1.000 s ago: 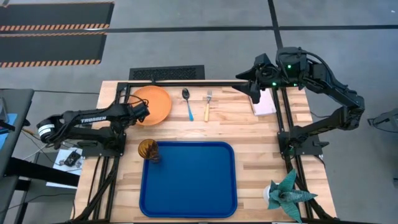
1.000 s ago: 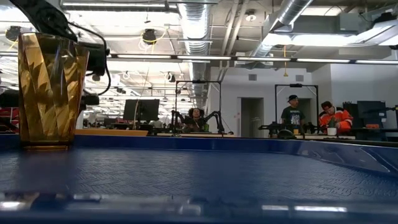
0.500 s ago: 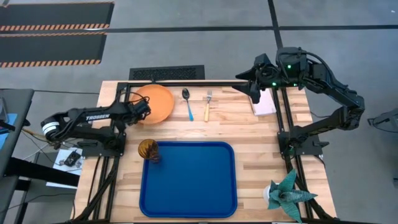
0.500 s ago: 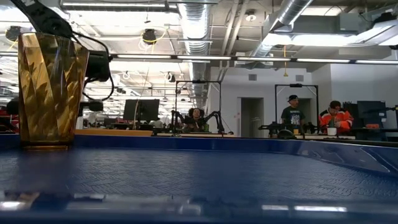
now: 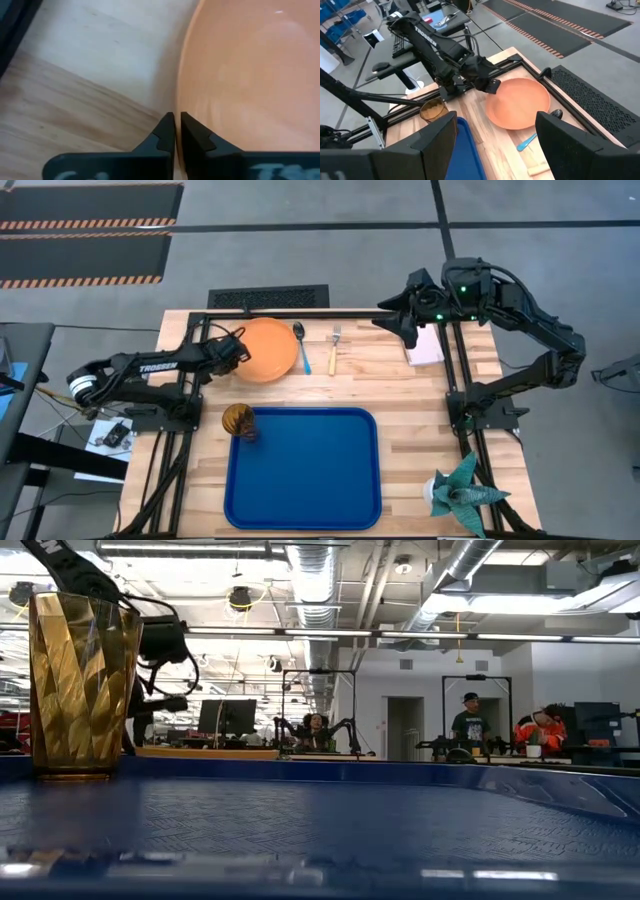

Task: Pick and place plate/cup/fork/spoon on tray
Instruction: Put the orange plate on the blue tray

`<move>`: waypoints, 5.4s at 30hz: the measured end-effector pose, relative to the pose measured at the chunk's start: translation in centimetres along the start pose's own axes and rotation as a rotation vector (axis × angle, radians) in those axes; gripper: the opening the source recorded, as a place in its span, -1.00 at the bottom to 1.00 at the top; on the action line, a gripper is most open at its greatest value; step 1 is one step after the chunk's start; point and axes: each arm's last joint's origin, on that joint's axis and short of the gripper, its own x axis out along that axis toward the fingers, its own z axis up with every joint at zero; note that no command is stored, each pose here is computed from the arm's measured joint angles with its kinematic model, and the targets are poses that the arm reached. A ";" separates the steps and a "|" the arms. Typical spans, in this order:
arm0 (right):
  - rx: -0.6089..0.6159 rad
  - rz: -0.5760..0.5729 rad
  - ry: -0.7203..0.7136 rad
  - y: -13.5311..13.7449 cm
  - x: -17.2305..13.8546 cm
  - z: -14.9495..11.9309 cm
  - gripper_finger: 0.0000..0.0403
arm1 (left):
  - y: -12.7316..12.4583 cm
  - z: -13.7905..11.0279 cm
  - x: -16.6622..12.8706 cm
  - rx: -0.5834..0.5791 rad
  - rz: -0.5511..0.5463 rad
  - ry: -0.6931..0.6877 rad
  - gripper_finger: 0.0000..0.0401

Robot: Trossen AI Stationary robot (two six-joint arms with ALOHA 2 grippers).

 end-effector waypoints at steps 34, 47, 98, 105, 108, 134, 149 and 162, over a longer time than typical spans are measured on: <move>0.264 -0.134 0.119 -8.0 20.8 -2.5 0.46 | -0.2 1.0 -9.7 -0.055 -0.624 -0.188 -1.00; 0.281 -0.145 0.190 -8.5 24.5 -4.8 0.35 | -0.5 0.6 -10.2 -0.017 -0.639 -0.184 -1.00; 0.324 -0.224 -0.086 -3.7 4.2 2.2 -0.99 | -3.0 1.2 -15.2 0.292 -1.186 -0.186 0.23; 0.282 -0.130 0.199 1.7 5.7 -1.6 -0.99 | -3.5 3.4 -19.5 0.429 -1.137 -0.339 0.25; 0.253 -0.124 0.303 4.1 7.2 -3.4 -0.99 | -3.4 4.3 -21.2 0.461 -1.074 -0.355 0.28; 0.376 -0.080 0.750 14.8 17.5 -16.0 -0.98 | -3.1 4.9 -22.5 0.507 -1.017 -0.320 0.22; 0.584 0.140 0.664 16.3 20.0 -22.7 -0.99 | -3.1 4.8 -22.6 0.539 -1.040 -0.295 0.22; 0.700 0.193 0.613 12.2 21.5 -26.6 -0.98 | -3.1 4.9 -22.5 0.492 -1.022 -0.303 0.22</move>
